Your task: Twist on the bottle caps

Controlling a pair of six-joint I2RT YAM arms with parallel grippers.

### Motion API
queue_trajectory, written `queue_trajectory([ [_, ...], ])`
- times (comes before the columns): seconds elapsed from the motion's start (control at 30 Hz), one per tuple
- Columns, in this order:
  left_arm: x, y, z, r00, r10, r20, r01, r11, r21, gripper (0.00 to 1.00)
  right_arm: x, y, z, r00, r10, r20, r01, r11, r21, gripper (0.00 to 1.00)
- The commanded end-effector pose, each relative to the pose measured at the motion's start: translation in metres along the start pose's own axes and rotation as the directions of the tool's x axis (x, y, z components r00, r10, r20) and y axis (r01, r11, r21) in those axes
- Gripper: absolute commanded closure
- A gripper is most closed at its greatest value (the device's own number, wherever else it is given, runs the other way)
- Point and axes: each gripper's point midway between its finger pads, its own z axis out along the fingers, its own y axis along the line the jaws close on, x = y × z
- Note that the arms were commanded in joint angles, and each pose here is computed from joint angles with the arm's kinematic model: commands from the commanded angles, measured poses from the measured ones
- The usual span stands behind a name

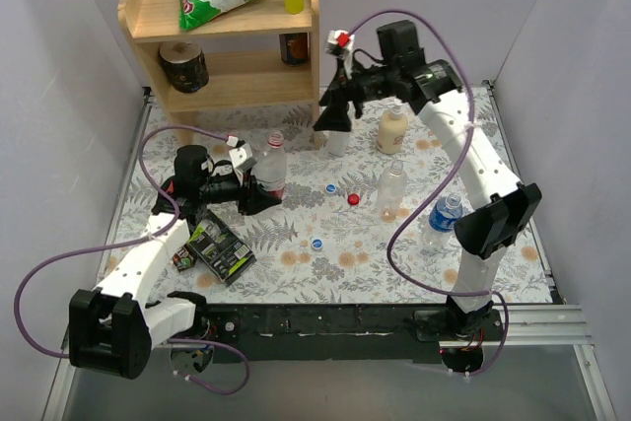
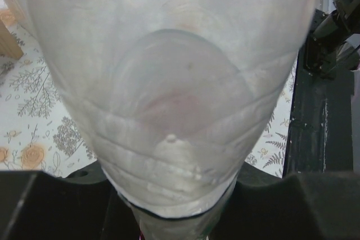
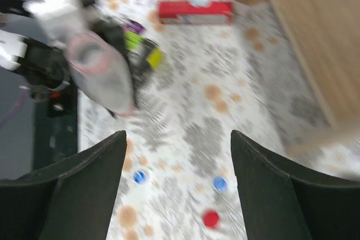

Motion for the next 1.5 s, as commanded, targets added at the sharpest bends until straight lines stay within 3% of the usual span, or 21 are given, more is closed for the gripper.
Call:
queue_trajectory([
  [0.0,-0.002,0.002,-0.01,0.999,0.012,0.039,-0.008,0.994,-0.11,1.0,0.024,-0.003,-0.051,0.981,-0.144,-0.129,0.154,0.986,0.071,0.21],
  [0.07,-0.007,0.003,-0.017,0.998,0.029,0.057,-0.019,0.986,-0.165,1.0,0.059,-0.003,-0.048,0.957,-0.153,-0.245,0.171,0.984,0.054,0.22],
  [0.1,-0.006,0.002,-0.02,0.998,0.03,0.063,-0.018,0.983,-0.183,1.0,0.072,-0.001,-0.042,0.921,-0.259,-0.292,0.271,0.963,0.0,0.23],
  [0.27,-0.008,0.001,-0.034,0.995,0.011,0.102,0.02,0.956,-0.293,1.0,0.161,-0.008,-0.025,0.764,-0.403,-0.504,0.376,0.913,-0.16,0.3],
  [0.5,-0.007,0.01,-0.058,0.968,-0.158,0.195,0.226,0.889,-0.399,1.0,0.217,-0.043,-0.008,0.658,-0.401,-0.637,0.409,0.901,-0.145,0.35],
  [0.73,-0.013,0.029,-0.074,0.953,-0.169,0.25,0.27,0.848,-0.457,1.0,0.272,-0.064,-0.002,0.567,-0.387,-0.728,0.397,0.902,-0.17,0.36],
  [1.13,-0.011,0.035,-0.075,0.951,-0.184,0.25,0.283,0.842,-0.46,1.0,0.321,-0.08,0.0,0.483,-0.376,-0.791,0.368,0.907,-0.207,0.43],
  [1.47,-0.006,0.046,-0.081,0.947,-0.187,0.26,0.296,0.822,-0.486,1.0,0.334,-0.076,0.0,0.476,-0.387,-0.79,0.355,0.906,-0.23,0.47],
])
